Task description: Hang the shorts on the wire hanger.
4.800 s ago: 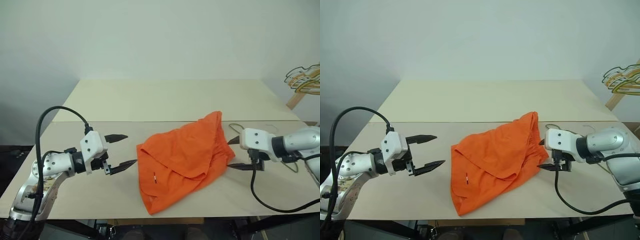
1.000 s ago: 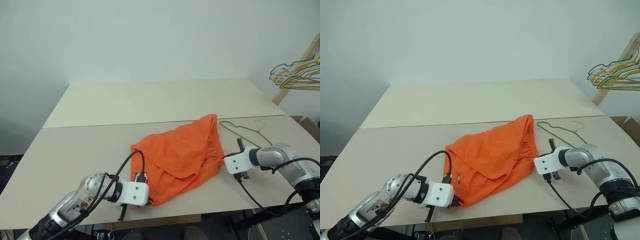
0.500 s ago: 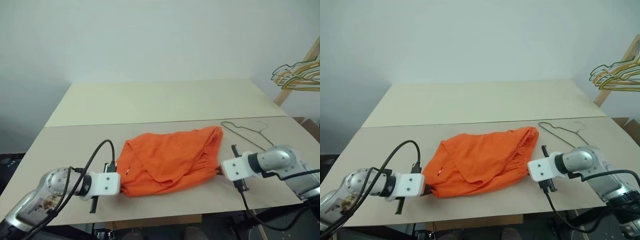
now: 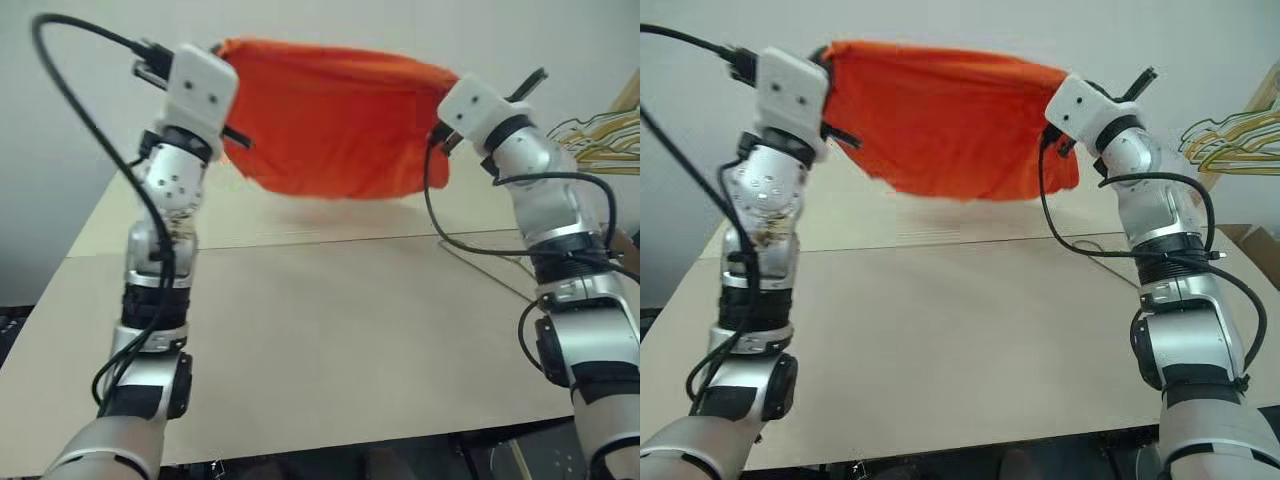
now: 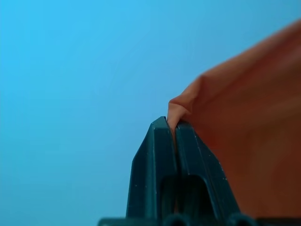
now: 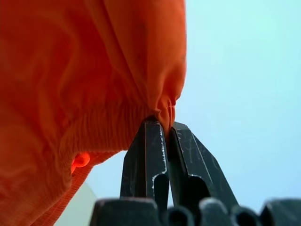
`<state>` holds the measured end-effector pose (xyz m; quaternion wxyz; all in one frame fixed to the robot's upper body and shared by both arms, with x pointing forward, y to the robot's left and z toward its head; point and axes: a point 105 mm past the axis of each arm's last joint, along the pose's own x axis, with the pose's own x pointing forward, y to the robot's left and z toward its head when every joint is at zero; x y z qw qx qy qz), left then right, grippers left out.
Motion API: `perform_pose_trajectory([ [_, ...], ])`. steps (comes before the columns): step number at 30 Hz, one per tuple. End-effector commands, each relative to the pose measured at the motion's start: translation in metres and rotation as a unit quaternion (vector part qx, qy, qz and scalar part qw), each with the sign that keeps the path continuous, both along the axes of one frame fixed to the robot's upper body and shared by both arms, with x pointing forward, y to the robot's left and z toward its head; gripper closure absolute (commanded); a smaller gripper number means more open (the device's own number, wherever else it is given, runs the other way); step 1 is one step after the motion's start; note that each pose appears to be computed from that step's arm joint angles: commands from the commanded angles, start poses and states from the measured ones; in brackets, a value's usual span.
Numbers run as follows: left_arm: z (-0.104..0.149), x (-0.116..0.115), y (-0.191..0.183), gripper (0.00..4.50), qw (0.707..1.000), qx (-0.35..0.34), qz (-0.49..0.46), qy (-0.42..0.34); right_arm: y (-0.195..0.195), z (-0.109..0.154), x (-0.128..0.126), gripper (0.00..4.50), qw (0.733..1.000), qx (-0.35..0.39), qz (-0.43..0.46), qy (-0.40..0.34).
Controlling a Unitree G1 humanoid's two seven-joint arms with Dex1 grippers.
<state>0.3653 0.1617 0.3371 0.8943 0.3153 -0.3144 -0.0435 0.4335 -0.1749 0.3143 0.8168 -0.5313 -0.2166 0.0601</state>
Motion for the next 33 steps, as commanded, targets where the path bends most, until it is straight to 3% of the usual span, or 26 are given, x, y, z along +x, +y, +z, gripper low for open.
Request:
perform_pose_trajectory([
  [1, -0.02, -0.027, -0.007, 4.47, 0.996, 0.058, -0.063, 0.032, 0.006, -0.045, -0.012, 4.5, 0.995, -0.076, 0.044, 0.053],
  [4, -0.045, -0.044, -0.012, 4.47, 0.987, 0.096, -0.105, 0.081, 0.012, -0.075, -0.024, 4.5, 0.986, -0.117, 0.079, 0.091],
  [6, -0.096, -0.077, -0.019, 4.47, 0.953, 0.165, -0.179, 0.181, 0.023, -0.137, -0.058, 4.5, 0.947, -0.198, 0.17, 0.189],
  [8, -0.123, -0.102, -0.023, 4.47, 0.922, 0.202, -0.227, 0.241, 0.025, -0.166, -0.082, 4.5, 0.917, -0.248, 0.214, 0.228],
  [14, -0.182, -0.149, -0.011, 4.47, 0.837, 0.28, -0.267, 0.386, 0.019, -0.185, -0.105, 4.5, 0.883, -0.288, 0.253, 0.272],
  [20, -0.218, -0.195, -0.006, 4.47, 0.738, 0.337, -0.324, 0.486, -0.008, -0.209, -0.136, 4.5, 0.8, -0.389, 0.288, 0.354],
  [29, -0.232, -0.22, -0.008, 4.47, 0.679, 0.326, -0.359, 0.551, -0.02, -0.211, -0.155, 4.5, 0.737, -0.445, 0.327, 0.388],
  [33, -0.234, -0.221, -0.01, 4.47, 0.684, 0.317, -0.351, 0.556, -0.021, -0.214, -0.162, 4.5, 0.725, -0.452, 0.344, 0.39],
])
